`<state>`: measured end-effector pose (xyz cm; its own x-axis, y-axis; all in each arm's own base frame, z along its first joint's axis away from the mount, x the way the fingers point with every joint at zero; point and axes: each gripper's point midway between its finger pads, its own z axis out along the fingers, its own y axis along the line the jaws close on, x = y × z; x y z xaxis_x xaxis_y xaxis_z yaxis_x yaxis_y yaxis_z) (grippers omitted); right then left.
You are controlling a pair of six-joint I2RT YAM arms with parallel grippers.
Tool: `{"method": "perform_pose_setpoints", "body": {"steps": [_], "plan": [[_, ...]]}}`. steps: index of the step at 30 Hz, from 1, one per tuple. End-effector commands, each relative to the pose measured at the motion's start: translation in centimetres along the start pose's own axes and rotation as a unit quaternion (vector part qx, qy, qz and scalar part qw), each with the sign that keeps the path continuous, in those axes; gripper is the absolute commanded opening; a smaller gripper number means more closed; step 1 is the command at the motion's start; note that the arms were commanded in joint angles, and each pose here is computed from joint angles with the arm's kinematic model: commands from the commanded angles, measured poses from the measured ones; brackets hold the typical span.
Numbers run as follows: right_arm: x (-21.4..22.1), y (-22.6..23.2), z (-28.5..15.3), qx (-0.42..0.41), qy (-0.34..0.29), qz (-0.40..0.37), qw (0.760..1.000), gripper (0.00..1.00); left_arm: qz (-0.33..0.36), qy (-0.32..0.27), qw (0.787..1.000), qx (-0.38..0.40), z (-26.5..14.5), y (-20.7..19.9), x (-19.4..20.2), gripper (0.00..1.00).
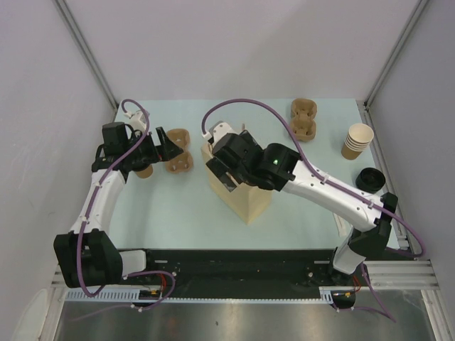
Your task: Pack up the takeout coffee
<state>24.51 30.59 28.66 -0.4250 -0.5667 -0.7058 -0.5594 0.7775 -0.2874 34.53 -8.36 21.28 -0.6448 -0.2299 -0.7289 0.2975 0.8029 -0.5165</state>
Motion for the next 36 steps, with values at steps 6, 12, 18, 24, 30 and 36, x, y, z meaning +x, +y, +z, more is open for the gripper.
{"method": "perform_pose_setpoints", "body": {"steps": [6, 12, 18, 24, 30, 36], "plan": [[-8.2, -0.5, -7.4, -0.188, -0.147, -0.024, 0.971, 1.00, 0.015, -0.008, 1.000, 0.014, -0.2, -0.6, -1.1, 1.00], [-12.6, -6.6, -11.0, -0.166, -0.269, 0.001, 0.949, 1.00, 0.026, -0.006, 0.999, 0.030, -0.1, -1.1, -1.9, 0.99], [-11.2, -11.0, -4.8, -0.165, -0.181, 0.063, 0.968, 1.00, 0.028, 0.003, 0.999, 0.043, 0.5, -1.1, -2.8, 0.99], [-8.9, -9.6, -2.7, -0.255, -0.138, 0.025, 0.957, 1.00, 0.035, 0.018, 0.998, 0.043, 0.8, -0.6, -3.3, 0.99], [-6.9, -8.5, -1.6, -0.300, -0.107, 0.008, 0.948, 0.98, 0.030, 0.023, 0.999, 0.038, 0.8, 0.0, -3.3, 0.99], [-5.1, -8.1, 0.9, -0.299, -0.057, 0.030, 0.952, 0.72, 0.018, 0.025, 0.999, 0.039, 1.2, 0.2, -3.1, 0.99]]}}
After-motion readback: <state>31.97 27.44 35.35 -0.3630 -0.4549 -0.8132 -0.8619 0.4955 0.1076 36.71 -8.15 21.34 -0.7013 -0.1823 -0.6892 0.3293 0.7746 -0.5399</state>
